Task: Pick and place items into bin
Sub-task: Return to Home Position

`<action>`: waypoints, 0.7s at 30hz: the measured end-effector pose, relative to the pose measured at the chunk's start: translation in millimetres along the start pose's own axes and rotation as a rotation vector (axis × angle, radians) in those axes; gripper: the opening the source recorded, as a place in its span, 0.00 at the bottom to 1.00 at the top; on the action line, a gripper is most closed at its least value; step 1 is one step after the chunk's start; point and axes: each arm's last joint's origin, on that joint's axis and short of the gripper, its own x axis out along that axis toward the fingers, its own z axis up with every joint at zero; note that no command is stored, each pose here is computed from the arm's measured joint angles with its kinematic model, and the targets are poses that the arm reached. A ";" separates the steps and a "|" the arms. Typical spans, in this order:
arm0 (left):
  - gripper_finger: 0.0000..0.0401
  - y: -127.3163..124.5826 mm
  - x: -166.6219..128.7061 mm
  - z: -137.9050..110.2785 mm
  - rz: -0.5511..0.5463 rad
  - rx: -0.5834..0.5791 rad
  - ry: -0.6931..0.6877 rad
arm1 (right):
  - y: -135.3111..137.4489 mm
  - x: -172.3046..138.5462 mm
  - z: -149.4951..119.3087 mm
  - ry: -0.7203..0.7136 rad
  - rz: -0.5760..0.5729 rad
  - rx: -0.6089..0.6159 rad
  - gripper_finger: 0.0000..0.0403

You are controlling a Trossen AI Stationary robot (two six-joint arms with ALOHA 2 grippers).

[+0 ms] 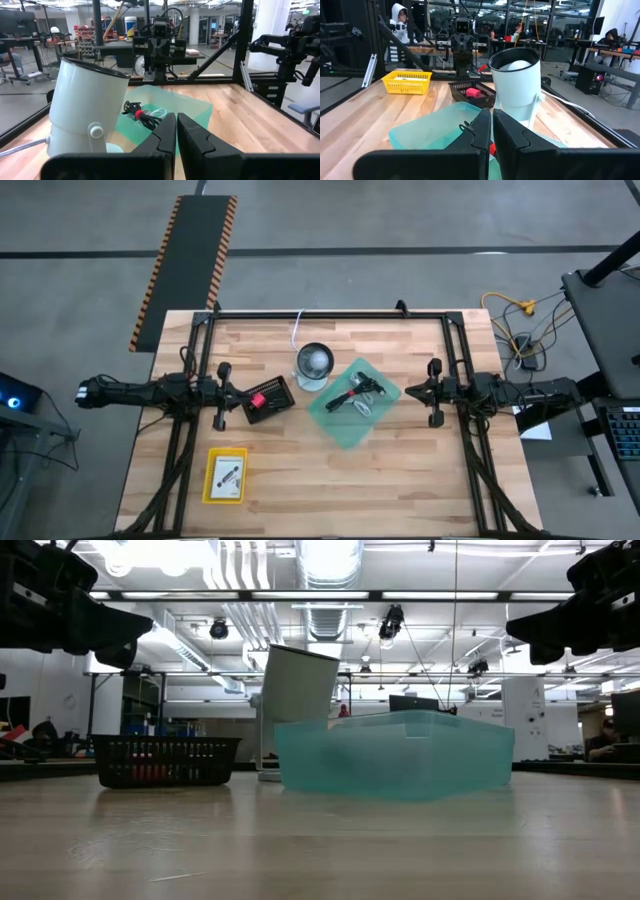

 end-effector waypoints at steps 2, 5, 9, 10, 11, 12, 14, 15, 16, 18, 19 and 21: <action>0.00 0.0 0.0 0.0 0.000 0.000 0.000 | 0.0 0.0 0.0 0.000 0.000 -0.004 0.02; 0.00 0.0 0.0 0.0 0.000 0.000 0.000 | 0.0 0.0 0.0 0.000 0.000 -0.001 0.02; 0.00 0.0 0.0 0.0 -0.001 0.000 0.000 | 0.0 0.0 0.0 0.000 0.000 0.003 0.02; 0.00 0.0 0.1 -0.1 -0.001 0.000 0.001 | 0.0 0.0 0.0 0.000 0.000 -0.002 0.02; 0.00 0.0 0.1 -0.1 -0.001 0.000 0.002 | 0.0 0.0 0.0 0.000 0.000 -0.004 0.02; 0.00 0.0 0.2 -0.2 -0.001 0.001 0.003 | 0.0 0.0 0.0 0.000 0.000 -0.004 0.02; 0.00 0.0 0.3 -0.4 -0.001 0.001 0.005 | 0.0 0.0 0.0 0.000 0.000 0.001 0.02; 0.00 0.0 0.3 -0.4 -0.001 0.001 0.005 | 0.0 0.0 -0.1 0.001 0.000 0.004 0.02; 0.00 0.0 0.2 -0.3 -0.001 0.001 0.004 | 0.0 0.0 -0.1 0.001 0.000 0.005 0.02; 0.00 0.0 0.2 -0.3 -0.001 0.001 0.003 | 0.0 0.0 0.0 0.000 0.000 -0.001 0.02; 0.00 0.0 0.2 -0.3 -0.001 0.001 0.003 | 0.0 0.0 0.0 0.000 0.000 -0.004 0.02; 0.00 0.0 0.3 -0.3 -0.001 0.001 0.004 | 0.0 0.0 0.0 0.000 0.000 -0.003 0.02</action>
